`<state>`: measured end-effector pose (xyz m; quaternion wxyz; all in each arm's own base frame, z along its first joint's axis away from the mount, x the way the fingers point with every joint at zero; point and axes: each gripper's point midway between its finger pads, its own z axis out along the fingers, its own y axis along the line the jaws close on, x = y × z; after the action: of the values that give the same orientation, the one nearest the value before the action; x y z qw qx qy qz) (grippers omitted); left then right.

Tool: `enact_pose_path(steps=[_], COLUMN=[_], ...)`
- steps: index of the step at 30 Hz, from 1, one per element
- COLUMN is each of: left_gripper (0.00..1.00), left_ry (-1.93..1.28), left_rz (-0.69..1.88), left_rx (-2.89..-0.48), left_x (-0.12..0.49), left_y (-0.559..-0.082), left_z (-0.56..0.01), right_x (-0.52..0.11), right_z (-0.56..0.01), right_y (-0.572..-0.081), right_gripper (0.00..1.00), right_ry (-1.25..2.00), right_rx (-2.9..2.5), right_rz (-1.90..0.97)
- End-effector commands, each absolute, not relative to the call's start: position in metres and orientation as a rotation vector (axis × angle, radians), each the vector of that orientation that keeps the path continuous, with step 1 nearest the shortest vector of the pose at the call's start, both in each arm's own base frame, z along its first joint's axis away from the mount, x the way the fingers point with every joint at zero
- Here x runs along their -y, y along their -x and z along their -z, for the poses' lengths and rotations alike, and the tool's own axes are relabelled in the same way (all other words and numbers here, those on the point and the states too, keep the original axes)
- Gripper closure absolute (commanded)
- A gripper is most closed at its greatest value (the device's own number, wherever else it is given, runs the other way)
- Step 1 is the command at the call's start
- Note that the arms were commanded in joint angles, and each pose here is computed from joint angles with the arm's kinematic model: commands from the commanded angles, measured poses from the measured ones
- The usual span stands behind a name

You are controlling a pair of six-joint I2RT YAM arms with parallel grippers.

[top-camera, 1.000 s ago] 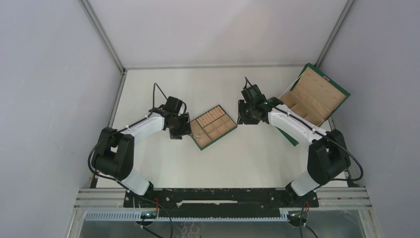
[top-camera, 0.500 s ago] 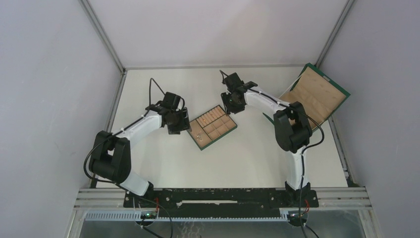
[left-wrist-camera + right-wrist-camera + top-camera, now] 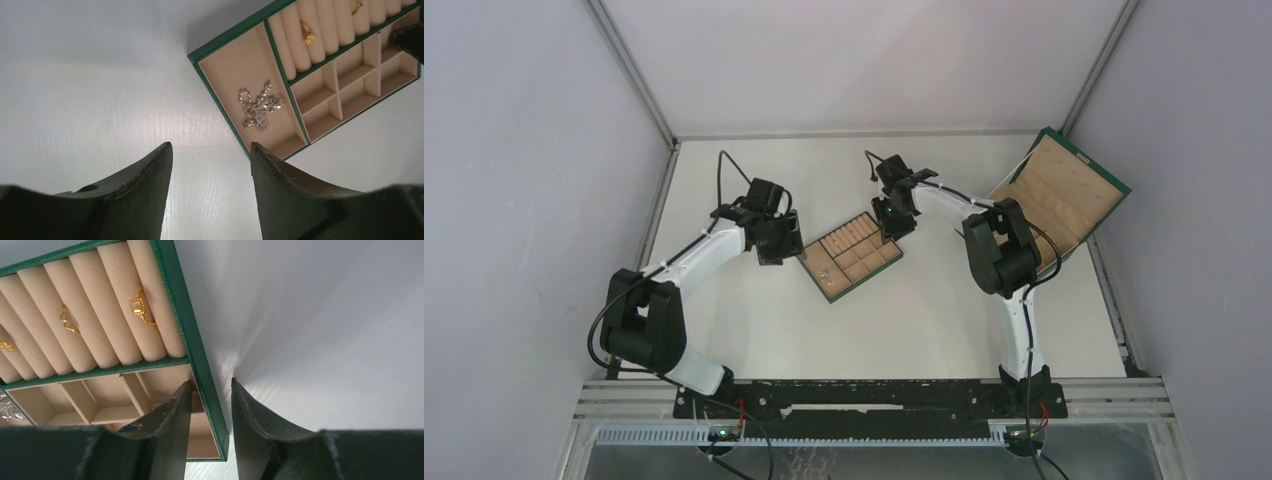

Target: Organize the mixed jewelry

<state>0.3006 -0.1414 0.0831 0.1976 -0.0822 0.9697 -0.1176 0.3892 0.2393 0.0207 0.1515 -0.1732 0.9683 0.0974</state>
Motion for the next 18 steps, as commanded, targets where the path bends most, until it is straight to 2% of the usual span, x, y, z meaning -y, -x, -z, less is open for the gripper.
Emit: enact_pose_path(steps=[1,4,9,18], left_gripper=[0.37,0.37,0.37,0.37], left_ry=[0.194,0.193,0.193,0.161], left_rz=[0.331,0.325,0.337,0.409], left_rx=[-2.66,-2.66,-2.652,-2.595], left_x=[0.142,0.141,0.141,0.15], left_y=[-0.316,-0.315,-0.312,-0.32], left_z=[-0.101,-0.101,-0.104,-0.139], right_x=[-0.253,-0.255,-0.25,-0.202], right_z=[-0.033,-0.031,-0.045,-0.095], right_y=[-0.409,-0.409,-0.407,-0.364], right_gripper=[0.61,0.73,1.0,1.0], right_ry=[0.453,0.42,0.355,0.141], right_rx=[-2.716,-2.718,-2.702,-2.653], right_rz=[-0.344,-0.35,-0.353,-0.316])
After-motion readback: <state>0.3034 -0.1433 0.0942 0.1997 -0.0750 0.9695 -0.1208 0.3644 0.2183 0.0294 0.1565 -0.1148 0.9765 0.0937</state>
